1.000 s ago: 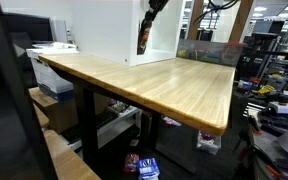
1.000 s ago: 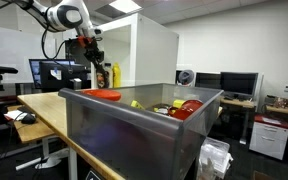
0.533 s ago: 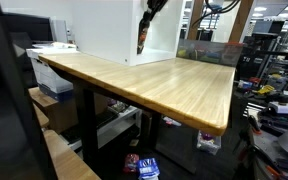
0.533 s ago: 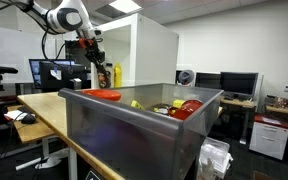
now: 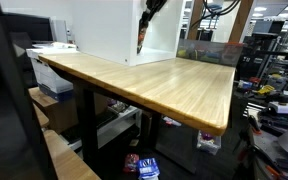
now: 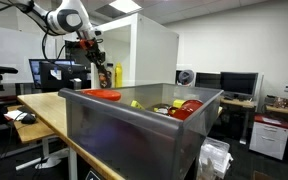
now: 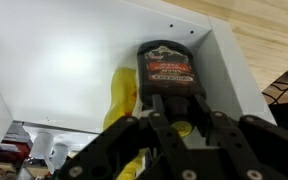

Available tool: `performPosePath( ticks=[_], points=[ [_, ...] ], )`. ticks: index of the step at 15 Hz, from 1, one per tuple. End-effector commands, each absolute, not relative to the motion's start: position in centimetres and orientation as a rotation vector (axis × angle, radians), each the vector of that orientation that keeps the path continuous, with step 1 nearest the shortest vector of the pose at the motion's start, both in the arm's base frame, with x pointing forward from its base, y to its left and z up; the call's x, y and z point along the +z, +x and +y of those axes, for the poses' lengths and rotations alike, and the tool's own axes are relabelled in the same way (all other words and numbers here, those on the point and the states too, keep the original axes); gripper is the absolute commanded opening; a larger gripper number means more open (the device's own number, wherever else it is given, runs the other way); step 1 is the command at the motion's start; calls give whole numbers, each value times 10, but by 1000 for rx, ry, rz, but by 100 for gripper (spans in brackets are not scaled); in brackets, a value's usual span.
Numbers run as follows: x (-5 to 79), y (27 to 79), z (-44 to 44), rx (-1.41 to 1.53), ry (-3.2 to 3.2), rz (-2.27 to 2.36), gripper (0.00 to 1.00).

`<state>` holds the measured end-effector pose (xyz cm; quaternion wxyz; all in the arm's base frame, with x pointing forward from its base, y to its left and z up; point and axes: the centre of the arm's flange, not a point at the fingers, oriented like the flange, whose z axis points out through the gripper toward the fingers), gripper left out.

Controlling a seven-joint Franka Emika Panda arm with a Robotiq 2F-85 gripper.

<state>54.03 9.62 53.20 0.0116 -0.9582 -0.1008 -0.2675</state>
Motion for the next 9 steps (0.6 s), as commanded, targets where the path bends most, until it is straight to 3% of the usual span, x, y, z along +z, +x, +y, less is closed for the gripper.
performPosePath(
  ticks=[1,2,3,7,9],
  points=[
    [529,545,93,-899,-2974,-345,8],
    [529,545,93,-900,-2974,-345,19],
    [529,545,93,-902,-2973,-345,55],
    [531,546,94,-932,-2961,-342,63],
    [532,547,94,-954,-2953,-339,59]
  ],
)
